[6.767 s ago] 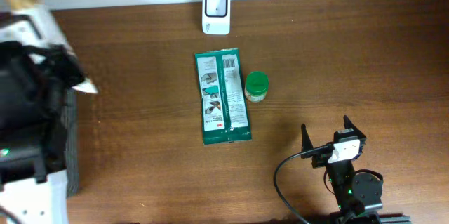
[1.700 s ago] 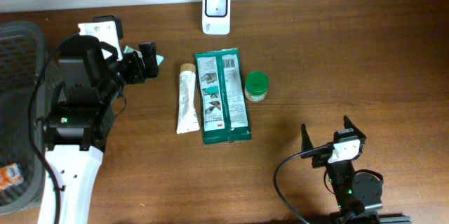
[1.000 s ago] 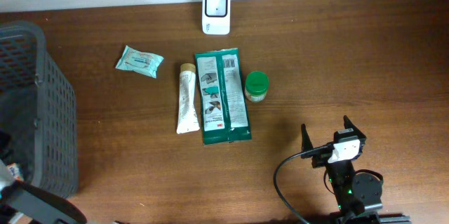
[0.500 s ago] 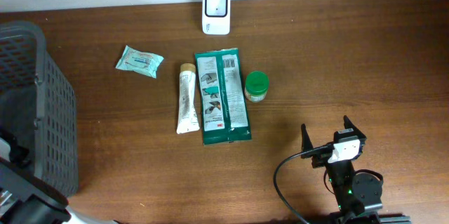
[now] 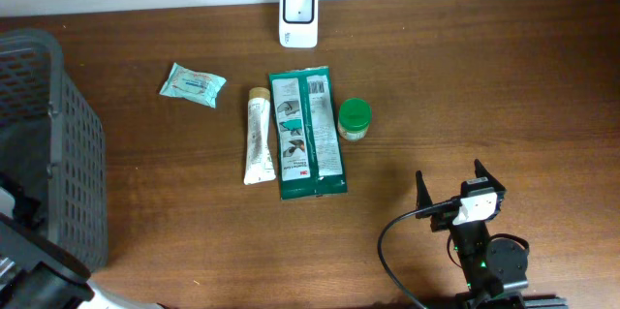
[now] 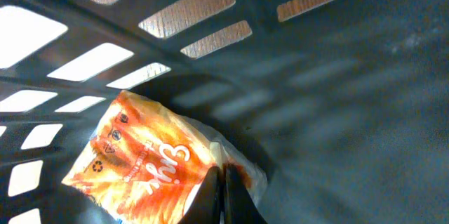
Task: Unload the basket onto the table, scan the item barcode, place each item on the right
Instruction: 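Grasp the orange snack packet in the basket with the left gripper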
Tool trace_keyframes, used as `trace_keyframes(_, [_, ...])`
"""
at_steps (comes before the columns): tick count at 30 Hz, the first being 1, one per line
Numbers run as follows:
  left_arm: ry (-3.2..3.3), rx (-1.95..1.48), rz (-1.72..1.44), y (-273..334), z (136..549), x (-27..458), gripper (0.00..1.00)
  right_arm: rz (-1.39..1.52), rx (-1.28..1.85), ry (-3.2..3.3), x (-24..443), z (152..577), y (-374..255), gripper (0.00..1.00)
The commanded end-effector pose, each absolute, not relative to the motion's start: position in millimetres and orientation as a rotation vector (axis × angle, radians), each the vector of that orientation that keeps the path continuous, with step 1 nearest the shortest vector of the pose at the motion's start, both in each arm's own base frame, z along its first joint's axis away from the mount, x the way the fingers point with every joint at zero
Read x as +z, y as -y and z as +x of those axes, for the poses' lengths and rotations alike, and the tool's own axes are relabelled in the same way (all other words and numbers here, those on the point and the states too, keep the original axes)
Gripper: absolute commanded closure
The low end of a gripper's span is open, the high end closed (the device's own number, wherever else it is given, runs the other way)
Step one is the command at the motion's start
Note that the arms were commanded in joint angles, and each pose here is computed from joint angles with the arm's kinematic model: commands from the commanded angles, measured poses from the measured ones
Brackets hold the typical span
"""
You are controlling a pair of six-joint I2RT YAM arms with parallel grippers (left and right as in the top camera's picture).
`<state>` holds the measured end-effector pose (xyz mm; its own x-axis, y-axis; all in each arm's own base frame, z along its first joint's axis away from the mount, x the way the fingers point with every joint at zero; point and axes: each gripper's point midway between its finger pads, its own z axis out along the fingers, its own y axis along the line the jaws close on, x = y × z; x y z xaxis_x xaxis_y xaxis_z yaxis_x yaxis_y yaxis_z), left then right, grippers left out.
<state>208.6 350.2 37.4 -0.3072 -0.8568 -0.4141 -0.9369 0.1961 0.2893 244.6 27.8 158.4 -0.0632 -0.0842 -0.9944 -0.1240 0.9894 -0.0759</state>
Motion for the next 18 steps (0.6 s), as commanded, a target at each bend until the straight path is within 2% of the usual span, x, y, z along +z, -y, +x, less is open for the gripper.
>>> trace_keyframes(1, [-2.439,0.654,-1.785,-329.6,201.5,8.2,1.0,-0.164,0.049,-1.639,156.2,244.2,-30.3,0.02])
trace_keyframes(4, [-2.427,0.659,-1.775,-337.3,209.6,30.0,1.0,-0.164,0.049,-1.639,156.1,244.2,-30.3,0.02])
trace_keyframes(5, [-2.414,0.66,-1.769,-341.6,213.8,38.1,0.82,-0.164,0.049,-1.639,156.1,244.2,-30.3,0.02])
trace_keyframes(6, [-2.416,0.658,-1.73,-347.8,220.5,47.0,0.39,-0.164,0.049,-1.639,156.2,244.2,-30.3,0.02])
trace_keyframes(7, [-2.464,0.646,-1.656,-349.6,225.3,49.4,0.26,-0.164,0.049,-1.639,156.1,244.2,-30.3,0.02])
trace_keyframes(10, [-2.532,0.642,-1.576,-349.2,226.5,48.4,0.24,-0.164,0.049,-1.639,156.1,244.2,-30.3,0.02])
trace_keyframes(14, [-2.57,0.646,-1.524,-350.8,226.7,43.4,0.27,-0.164,0.049,-1.639,156.1,244.2,-30.3,0.02])
trace_keyframes(18, [-2.672,0.499,-1.179,-343.6,267.6,41.0,0.29,-0.164,0.049,-1.639,156.1,244.2,-30.3,0.02])
